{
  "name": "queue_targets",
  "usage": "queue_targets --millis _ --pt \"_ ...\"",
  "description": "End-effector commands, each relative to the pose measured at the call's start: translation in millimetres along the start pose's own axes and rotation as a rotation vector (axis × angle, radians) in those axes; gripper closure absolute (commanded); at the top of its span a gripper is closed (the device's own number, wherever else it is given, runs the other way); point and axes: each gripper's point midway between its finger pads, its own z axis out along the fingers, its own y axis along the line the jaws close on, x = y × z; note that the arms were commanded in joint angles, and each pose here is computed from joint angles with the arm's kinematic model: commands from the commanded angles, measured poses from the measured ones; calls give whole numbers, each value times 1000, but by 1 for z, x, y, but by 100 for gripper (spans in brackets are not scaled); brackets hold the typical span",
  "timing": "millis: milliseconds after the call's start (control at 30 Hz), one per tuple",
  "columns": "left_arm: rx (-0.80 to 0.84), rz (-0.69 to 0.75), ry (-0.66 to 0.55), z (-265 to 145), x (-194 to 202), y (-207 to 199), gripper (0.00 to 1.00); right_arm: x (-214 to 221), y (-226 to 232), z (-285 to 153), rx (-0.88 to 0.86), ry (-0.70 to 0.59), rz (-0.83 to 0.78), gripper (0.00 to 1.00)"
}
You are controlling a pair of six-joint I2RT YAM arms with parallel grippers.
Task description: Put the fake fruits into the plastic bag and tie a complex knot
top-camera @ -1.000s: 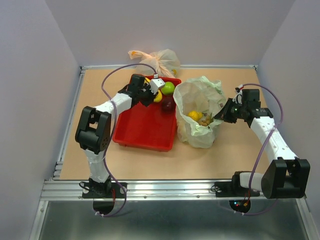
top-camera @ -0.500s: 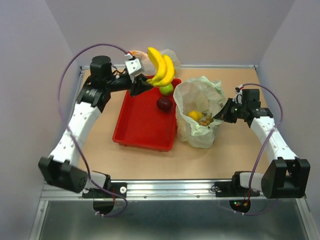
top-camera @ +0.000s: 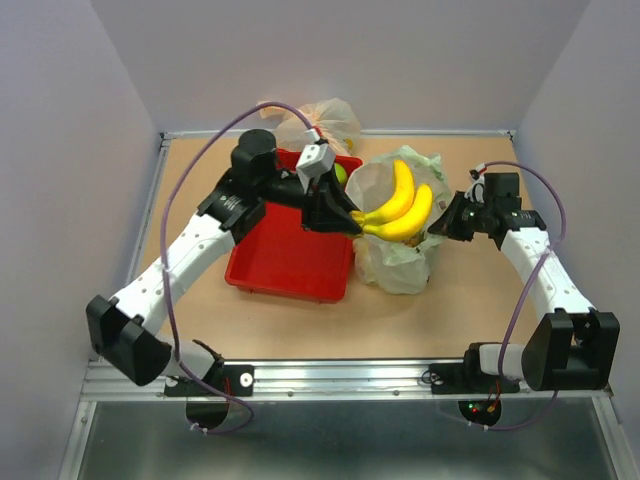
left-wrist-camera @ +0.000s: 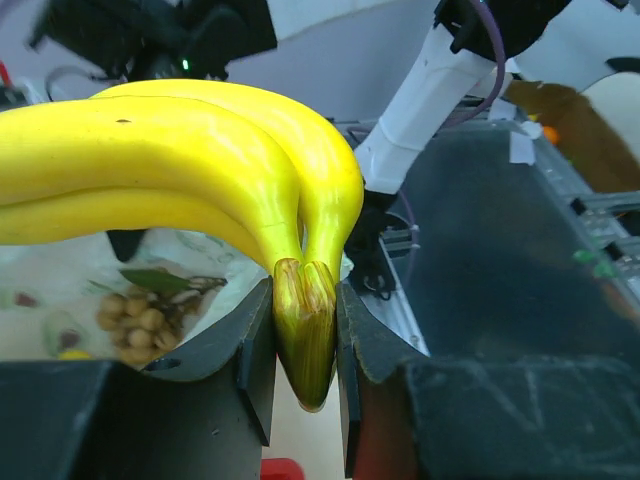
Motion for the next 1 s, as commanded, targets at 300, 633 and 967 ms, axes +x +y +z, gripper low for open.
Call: queue_targets --millis 300,633,967 --pt "-60 -398 1 37 26 62 100 -34 24 -17 -50 -104 -91 100" --pt "-235 -442 24 55 48 133 100 -35 25 -21 -54 -117 -98 100" --pt "-218 -43 68 68 24 105 11 -32 22 -18 -44 -106 -93 100"
